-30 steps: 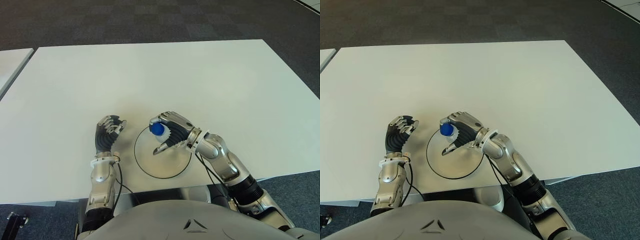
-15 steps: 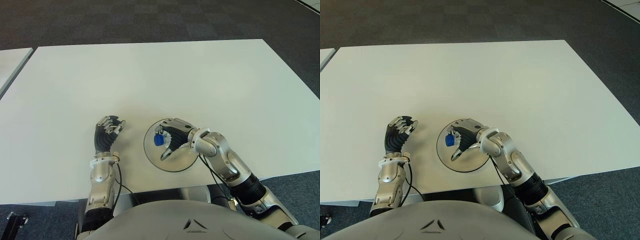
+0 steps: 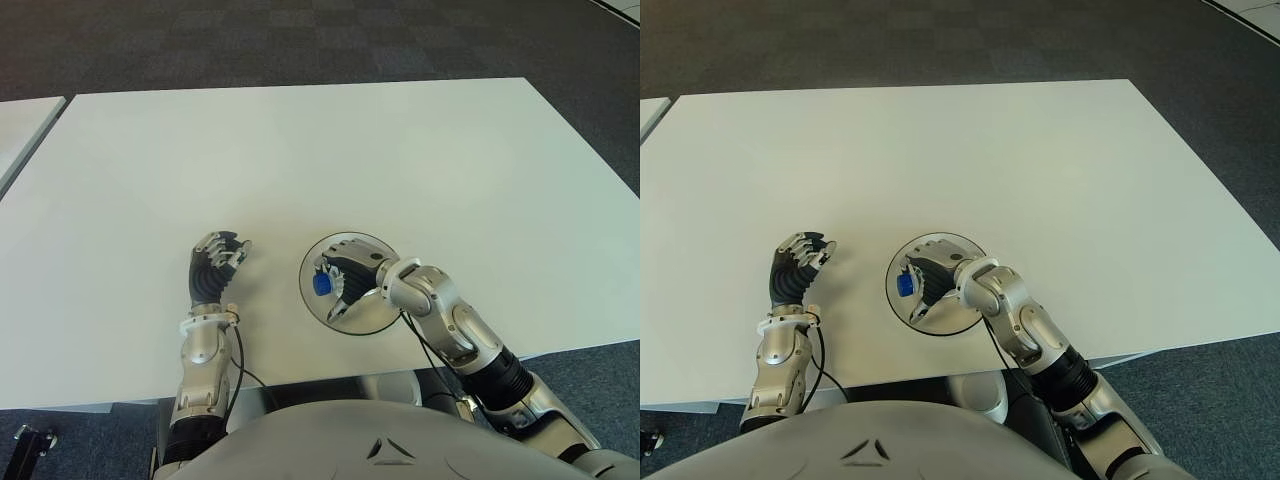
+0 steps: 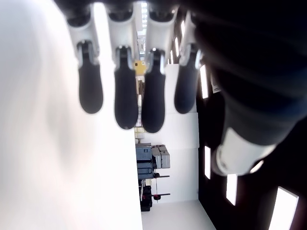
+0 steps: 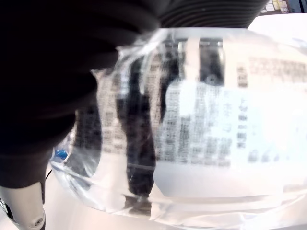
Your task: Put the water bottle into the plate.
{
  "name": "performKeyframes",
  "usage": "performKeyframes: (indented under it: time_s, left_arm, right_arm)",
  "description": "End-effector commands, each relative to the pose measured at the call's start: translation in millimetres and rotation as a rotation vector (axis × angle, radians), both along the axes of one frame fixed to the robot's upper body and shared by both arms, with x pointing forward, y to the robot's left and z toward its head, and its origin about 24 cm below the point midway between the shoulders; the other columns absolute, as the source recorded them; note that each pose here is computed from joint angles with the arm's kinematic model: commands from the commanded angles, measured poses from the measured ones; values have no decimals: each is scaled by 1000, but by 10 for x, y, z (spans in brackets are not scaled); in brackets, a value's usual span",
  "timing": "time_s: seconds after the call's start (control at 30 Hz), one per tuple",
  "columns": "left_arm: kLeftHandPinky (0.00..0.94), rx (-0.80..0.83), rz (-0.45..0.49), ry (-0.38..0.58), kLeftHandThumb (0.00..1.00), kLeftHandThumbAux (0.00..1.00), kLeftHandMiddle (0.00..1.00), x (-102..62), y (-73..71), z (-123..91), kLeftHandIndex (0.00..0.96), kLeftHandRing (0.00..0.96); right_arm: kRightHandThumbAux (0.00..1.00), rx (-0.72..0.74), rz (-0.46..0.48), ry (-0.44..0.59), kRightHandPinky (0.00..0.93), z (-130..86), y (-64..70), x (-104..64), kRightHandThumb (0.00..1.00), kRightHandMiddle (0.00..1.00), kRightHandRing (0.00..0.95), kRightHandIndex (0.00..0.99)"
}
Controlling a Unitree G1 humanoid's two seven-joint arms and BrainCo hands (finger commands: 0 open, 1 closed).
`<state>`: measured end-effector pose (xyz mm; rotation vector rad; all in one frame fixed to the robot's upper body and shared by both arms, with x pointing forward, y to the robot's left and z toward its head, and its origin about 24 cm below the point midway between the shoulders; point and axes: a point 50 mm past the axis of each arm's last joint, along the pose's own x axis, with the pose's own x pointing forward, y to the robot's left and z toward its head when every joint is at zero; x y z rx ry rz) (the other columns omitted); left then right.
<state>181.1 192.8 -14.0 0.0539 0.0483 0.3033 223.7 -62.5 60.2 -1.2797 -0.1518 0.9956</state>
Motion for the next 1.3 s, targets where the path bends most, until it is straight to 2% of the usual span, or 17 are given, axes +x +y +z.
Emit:
performKeyframes:
  time_s: [0.03,0.23,0.43,0.73,1.0,1.3]
  left_arm:
    - [513,1,10,19,707,708,538,-13,29,-28,432,528]
    - [513,0,10,17,707,708,543,-11,33,-24,432,531]
    - [513,14,10,19,707,708,542,-8,36,-22,432,533]
    - [519,20,6,22,707,708,546,-3,38,-30,432,537]
    - [518,17,5,17,707,708,546,-5,33,-27,432,535]
    - [510,-3,9,28,707,708,542,-2,33,-30,432,532]
  right_arm:
    - [675,-14,48,11,386,5,33,11,409,375,382,121]
    - [688,-47,79,26,220,-23,42,10,302,143,172,26]
    - [654,-61,106,34,140,-28,48,18,332,25,50,2]
    - [427,11,132,-11,20,-31,21,13,507,0,1,0]
    - [315,142,82,-50,0,-81,-7,-22,549,0,0,0]
    - [248,148,50,-65,0,-125,-14,-16,549,0,0,0]
